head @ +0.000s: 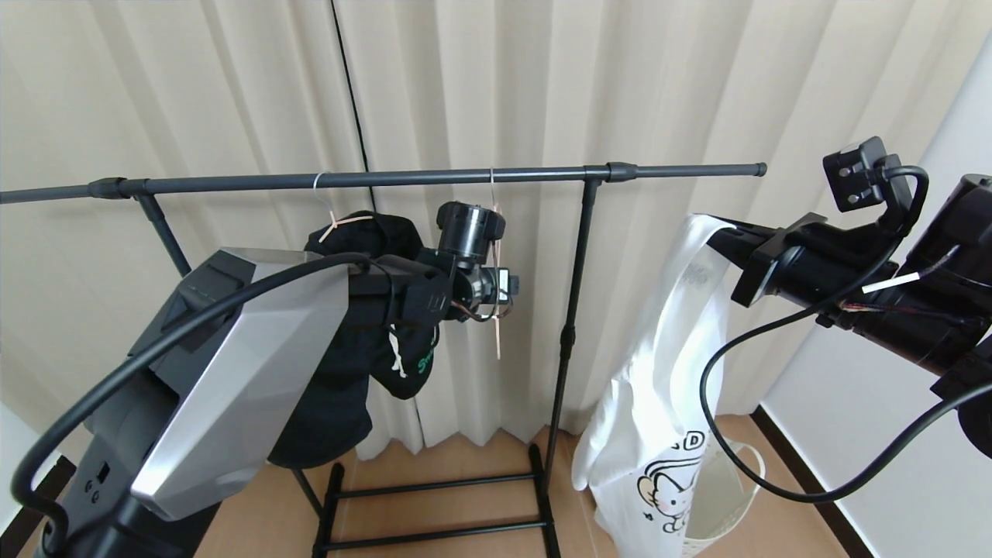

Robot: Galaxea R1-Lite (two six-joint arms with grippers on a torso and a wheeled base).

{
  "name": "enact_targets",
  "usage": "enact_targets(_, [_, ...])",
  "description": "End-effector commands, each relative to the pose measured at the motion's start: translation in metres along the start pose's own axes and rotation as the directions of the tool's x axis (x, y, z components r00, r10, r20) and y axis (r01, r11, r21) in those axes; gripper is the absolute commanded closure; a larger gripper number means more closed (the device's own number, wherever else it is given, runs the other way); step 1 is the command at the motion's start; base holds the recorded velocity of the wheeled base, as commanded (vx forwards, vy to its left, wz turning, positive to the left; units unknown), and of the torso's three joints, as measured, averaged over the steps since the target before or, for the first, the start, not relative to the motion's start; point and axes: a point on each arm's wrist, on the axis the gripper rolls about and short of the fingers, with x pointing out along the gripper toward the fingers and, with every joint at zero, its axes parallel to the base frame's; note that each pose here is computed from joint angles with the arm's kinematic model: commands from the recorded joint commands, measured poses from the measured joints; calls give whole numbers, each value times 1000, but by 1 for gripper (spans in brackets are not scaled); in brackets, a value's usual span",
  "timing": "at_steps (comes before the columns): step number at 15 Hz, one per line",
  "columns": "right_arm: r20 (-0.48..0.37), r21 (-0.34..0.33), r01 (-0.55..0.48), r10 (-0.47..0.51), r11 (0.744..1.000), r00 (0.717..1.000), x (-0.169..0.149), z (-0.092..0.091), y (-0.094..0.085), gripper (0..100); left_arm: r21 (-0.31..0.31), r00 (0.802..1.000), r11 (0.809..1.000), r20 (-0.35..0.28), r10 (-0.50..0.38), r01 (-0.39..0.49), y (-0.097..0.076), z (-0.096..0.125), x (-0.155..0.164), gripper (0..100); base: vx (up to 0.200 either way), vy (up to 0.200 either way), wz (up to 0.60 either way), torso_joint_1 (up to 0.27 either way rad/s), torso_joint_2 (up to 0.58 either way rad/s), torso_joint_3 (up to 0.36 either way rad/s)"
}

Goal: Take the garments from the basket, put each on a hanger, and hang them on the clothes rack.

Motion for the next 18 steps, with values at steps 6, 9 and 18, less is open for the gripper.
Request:
enact_targets(6, [-11,-13,-3,3,1000,1000,1,-3,0,100,4,1000,1000,-17,8,-8,1,-7,7,100,0,0,0,0,0,0])
enact_targets(9, [-12,-12,-3,3,1000,1000,2,-4,0,100,1,1000,1000,-12,11,-11,4,-6,7,100,0,0,0,0,0,0])
enact_targets(18, [-12,-14,-3,3,1000,1000,2,-4,0,100,-11,1000,1000,31,2,-1,2,6,-2,100,0,0,0,0,0,0])
